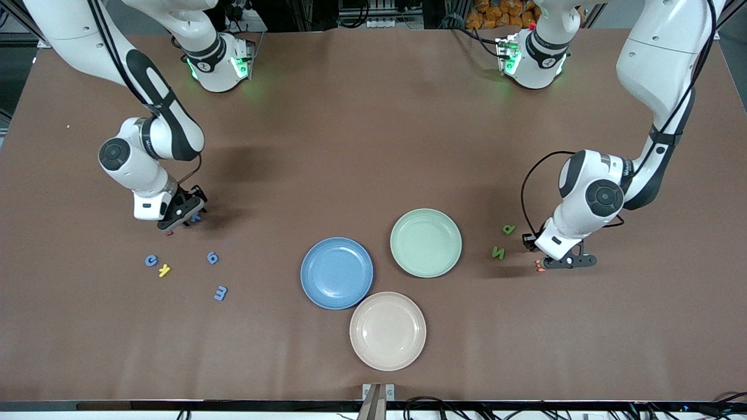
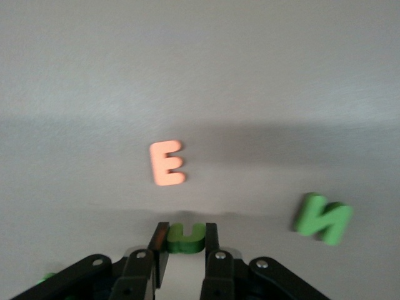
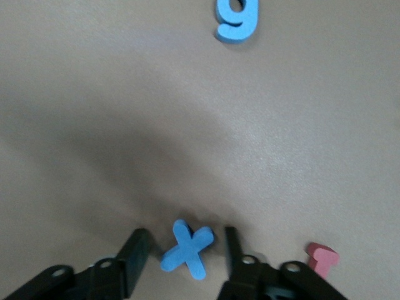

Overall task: Sort letters by color into matching plates
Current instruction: 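Carry the blue x with the right gripper while the left gripper drops green letter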

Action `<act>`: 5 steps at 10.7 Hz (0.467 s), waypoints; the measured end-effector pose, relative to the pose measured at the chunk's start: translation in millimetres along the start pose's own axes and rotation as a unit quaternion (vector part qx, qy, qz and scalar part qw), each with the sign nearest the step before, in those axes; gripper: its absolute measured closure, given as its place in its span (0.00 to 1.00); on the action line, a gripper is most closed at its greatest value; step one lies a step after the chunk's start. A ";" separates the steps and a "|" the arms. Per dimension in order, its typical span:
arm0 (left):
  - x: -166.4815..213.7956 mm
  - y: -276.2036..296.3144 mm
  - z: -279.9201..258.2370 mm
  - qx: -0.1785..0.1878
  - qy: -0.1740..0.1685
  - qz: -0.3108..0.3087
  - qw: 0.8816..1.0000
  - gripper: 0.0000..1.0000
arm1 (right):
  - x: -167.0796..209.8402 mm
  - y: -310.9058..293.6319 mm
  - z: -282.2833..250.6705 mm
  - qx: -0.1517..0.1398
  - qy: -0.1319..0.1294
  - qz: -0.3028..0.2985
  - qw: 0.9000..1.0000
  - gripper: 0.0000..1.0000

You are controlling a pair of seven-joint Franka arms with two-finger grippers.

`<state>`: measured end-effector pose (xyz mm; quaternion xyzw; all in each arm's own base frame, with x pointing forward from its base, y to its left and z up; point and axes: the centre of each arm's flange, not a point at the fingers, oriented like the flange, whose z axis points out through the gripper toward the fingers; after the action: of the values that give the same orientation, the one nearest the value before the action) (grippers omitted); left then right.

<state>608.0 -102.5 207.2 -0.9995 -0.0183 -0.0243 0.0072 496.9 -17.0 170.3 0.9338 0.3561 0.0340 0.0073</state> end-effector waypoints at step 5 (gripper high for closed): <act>-9.7 83.0 -40.8 -0.016 0.033 0.054 0.998 0.73 | 3.2 -1.3 -3.5 -0.002 0.004 -0.003 1.000 0.71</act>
<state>599.4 -186.5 246.4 -0.9977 0.0365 -0.0570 -0.0071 498.2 -13.9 173.9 0.9327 0.3586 0.0383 0.0080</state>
